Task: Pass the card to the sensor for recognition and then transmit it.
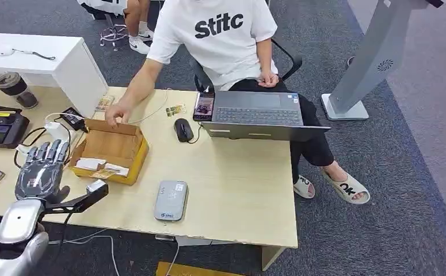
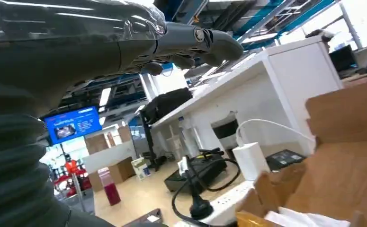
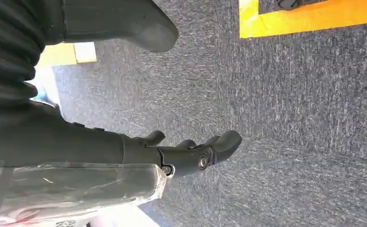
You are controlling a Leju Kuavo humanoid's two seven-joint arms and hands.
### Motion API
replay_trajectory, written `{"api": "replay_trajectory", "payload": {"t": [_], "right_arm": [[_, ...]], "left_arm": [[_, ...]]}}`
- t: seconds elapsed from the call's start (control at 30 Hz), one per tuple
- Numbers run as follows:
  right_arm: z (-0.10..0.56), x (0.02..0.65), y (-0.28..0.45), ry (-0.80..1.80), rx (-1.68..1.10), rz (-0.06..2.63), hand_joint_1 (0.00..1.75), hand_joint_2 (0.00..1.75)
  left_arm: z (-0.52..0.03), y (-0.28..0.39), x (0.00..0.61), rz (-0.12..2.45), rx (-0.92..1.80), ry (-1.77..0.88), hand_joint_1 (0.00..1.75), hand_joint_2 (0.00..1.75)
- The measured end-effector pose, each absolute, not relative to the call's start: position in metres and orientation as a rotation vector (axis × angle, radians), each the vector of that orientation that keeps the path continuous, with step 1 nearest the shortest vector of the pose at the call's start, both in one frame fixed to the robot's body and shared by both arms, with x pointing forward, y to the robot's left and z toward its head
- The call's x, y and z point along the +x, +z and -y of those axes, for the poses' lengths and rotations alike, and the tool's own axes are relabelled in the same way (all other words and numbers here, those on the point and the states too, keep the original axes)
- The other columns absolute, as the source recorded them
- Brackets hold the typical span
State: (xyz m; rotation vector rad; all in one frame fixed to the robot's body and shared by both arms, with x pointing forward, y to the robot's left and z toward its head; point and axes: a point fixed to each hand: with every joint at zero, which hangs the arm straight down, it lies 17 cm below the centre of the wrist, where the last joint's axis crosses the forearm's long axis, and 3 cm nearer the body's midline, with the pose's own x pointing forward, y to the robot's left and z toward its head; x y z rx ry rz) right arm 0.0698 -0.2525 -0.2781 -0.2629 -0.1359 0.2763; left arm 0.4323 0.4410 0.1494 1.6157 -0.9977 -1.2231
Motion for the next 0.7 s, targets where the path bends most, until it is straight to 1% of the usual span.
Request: {"api": "replay_trajectory", "payload": {"t": [0.1, 0.23, 0.37, 0.53, 0.7], "right_arm": [[0.251, 0.071, -0.278, 0.286, -0.258, 0.140, 0.00, 1.75], [0.251, 0.074, -0.278, 0.299, -0.257, 0.153, 0.00, 1.75], [0.250, 0.077, -0.277, 0.316, -0.256, 0.161, 0.00, 1.75], [0.249, 0.076, -0.277, 0.318, -0.249, 0.160, 0.00, 1.75], [0.249, 0.076, -0.277, 0.318, -0.249, 0.159, 0.00, 1.75]], "left_arm": [[-0.427, 0.140, 0.440, 1.075, 1.551, -1.222, 0.00, 1.75], [-0.403, 0.121, 0.451, 1.192, 1.399, -1.195, 0.00, 1.75], [-0.384, 0.117, 0.461, 1.267, 1.351, -1.181, 0.00, 1.75], [-0.364, 0.109, 0.470, 1.296, 1.313, -1.186, 0.00, 1.75], [-0.356, 0.099, 0.476, 1.274, 1.256, -1.188, 0.00, 1.75]]}}
